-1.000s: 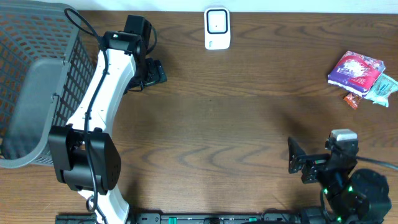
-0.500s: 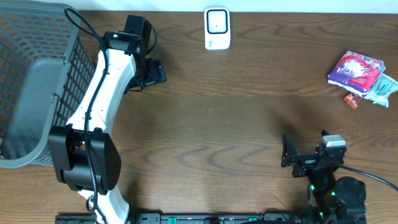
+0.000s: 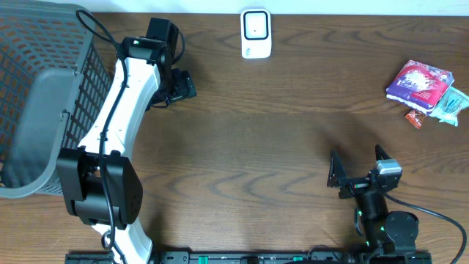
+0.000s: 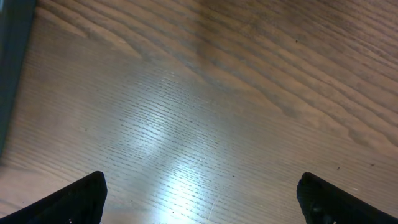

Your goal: Scan the item barcode

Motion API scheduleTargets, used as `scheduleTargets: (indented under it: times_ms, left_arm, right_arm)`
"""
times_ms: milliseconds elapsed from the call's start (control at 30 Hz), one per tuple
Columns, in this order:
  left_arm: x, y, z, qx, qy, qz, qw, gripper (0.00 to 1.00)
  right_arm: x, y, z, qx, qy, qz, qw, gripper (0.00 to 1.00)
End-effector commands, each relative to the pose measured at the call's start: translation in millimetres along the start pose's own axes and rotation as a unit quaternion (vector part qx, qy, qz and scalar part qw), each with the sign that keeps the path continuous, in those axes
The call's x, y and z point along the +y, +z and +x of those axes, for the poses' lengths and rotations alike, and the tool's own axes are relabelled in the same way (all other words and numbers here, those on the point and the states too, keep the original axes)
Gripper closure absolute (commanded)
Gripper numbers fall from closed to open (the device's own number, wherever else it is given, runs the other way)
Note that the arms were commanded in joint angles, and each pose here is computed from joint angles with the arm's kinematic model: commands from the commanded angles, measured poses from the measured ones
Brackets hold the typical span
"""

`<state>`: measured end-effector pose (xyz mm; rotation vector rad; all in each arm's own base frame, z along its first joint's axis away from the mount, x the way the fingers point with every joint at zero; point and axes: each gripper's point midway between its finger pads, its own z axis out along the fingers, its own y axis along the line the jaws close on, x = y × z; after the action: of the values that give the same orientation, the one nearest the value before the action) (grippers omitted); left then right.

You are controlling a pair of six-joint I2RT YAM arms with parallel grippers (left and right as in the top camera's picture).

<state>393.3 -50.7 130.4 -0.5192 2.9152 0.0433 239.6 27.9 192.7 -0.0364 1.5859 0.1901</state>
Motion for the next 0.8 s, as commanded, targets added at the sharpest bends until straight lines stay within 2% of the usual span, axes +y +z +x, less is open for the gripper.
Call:
scheduleTargets:
  times_ms: [0,400,500,767]
  left_arm:
    - [4.1,-3.9,-1.4,-0.006,0.000,-0.004,1.000,0.02]
    - [4.1,-3.9,-1.4,-0.006,0.000,-0.004,1.000,0.02]
    - [4.1,-3.9,-1.4,-0.006,0.000,-0.004,1.000,0.02]
    - [4.1,-3.9,-1.4,-0.006,0.000,-0.004,1.000,0.02]
  right_arm:
    - [-2.7,3.2,11.9,-0.001,-0.001,-0.002,1.000,0.01]
    - [-7.1,5.4,20.7,0.001,-0.050,0.007,0.999,0.01]
    - [-14.8,4.8,34.5,0.029,-0.041,0.027,0.998,0.01]
    - [-19.4,4.4,34.6,0.029,-0.035,0.041,0.998,0.01]
